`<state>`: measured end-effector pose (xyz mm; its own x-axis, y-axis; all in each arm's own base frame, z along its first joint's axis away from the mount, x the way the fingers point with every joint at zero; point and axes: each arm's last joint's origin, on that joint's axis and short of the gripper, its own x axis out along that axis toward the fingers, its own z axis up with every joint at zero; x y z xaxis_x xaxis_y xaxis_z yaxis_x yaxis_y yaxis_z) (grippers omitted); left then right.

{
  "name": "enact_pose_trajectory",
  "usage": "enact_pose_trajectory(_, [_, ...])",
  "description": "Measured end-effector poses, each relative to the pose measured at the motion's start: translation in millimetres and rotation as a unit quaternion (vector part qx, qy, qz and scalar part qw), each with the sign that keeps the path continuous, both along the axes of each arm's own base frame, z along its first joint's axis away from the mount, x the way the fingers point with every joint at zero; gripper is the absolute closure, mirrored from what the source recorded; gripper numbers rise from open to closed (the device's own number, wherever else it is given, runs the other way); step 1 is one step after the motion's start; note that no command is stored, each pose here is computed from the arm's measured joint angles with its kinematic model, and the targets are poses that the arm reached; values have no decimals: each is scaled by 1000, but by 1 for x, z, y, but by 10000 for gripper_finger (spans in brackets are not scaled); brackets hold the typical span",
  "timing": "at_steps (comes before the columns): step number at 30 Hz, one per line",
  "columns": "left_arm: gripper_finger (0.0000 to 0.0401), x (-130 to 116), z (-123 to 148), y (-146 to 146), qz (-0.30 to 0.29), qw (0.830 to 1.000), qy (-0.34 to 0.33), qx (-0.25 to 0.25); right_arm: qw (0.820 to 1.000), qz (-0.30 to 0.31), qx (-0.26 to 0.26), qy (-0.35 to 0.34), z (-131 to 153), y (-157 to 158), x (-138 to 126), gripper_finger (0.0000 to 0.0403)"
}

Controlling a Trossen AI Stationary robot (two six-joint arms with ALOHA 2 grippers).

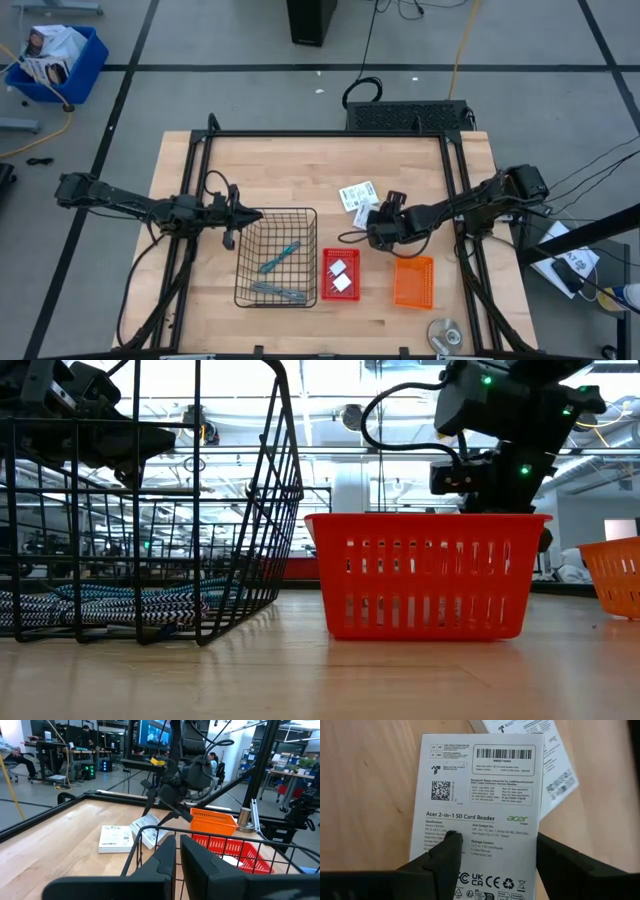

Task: Pick and place items into bin
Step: Put the top card reader box into the orange basket

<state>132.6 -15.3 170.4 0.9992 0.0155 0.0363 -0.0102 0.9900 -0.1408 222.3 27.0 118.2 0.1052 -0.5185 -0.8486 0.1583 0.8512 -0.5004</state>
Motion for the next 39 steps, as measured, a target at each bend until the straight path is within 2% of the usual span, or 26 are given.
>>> enact_pose_trajectory(8, [370,0,0,0,0,1000,0,0,998,29,-50,7,1,5,-2,184])
enact_pose_trajectory(15, [370,0,0,0,0,1000,0,0,997,43,-64,1,1,11,-3,184])
enact_pose_trajectory(24, [370,0,0,0,0,1000,0,0,988,88,-128,-10,4,21,-3,184])
enact_pose_trajectory(32, [370,0,0,0,0,1000,0,0,980,117,-162,-22,6,28,-2,184])
enact_pose_trajectory(39, [370,0,0,0,0,1000,0,0,977,127,-170,-26,6,29,0,184])
